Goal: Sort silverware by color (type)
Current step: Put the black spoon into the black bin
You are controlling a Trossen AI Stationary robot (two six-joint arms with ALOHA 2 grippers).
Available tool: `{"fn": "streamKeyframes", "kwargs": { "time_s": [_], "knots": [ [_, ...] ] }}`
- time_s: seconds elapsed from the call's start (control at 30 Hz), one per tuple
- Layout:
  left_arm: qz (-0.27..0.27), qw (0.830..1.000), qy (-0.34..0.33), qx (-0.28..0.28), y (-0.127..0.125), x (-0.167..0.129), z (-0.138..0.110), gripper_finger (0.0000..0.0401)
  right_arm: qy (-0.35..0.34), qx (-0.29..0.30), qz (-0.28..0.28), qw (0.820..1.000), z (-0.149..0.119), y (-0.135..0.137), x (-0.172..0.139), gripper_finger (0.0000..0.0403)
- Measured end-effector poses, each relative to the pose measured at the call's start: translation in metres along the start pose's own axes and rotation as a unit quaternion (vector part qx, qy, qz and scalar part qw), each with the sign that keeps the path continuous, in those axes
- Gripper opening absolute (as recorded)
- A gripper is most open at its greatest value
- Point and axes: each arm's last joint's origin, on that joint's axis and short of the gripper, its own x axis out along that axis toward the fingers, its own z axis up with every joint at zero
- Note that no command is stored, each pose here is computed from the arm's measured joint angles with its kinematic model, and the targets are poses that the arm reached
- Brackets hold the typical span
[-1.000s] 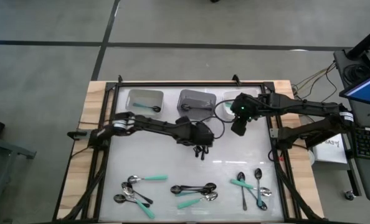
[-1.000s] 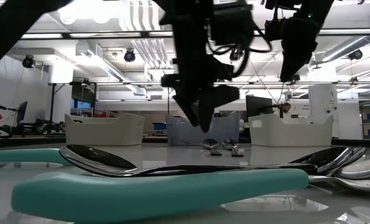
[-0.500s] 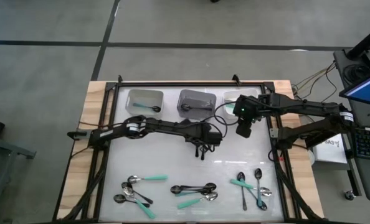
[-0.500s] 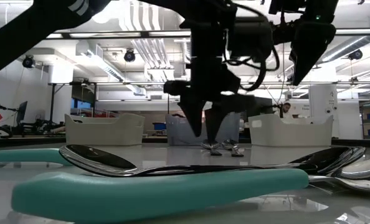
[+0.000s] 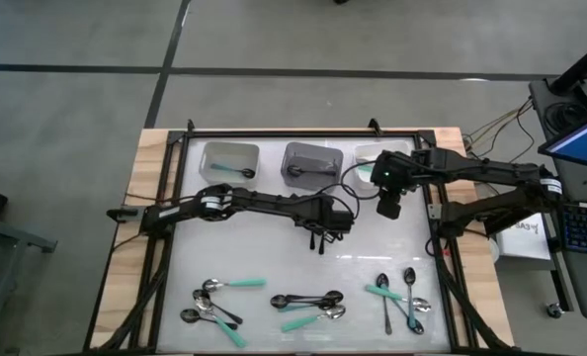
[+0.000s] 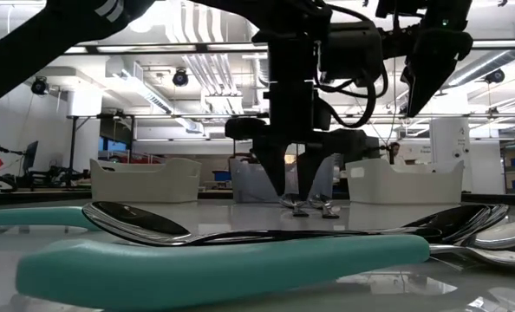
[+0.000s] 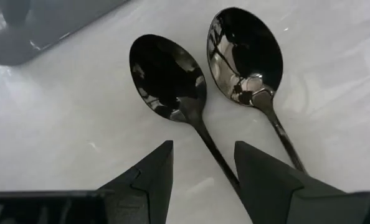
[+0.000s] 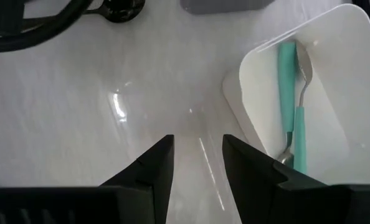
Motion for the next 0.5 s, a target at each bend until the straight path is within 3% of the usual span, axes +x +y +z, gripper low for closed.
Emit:
{"fn": "streamKeyframes", "kwargs": {
  "time_s": [0.37,0.5],
  "knots": [
    [-0.012,0.999,0.005,-0.048,-0.003,0.017,-0.01,0.0151,-0.016,-0.009,0.001,1.0,-0.004,-0.001,-0.007,0.0128],
    [-0.01,0.999,0.01,-0.051,-0.002,0.025,-0.015,0.013,-0.026,-0.01,0.001,1.0,-0.006,-0.001,-0.012,0.0128]
  ]
}}
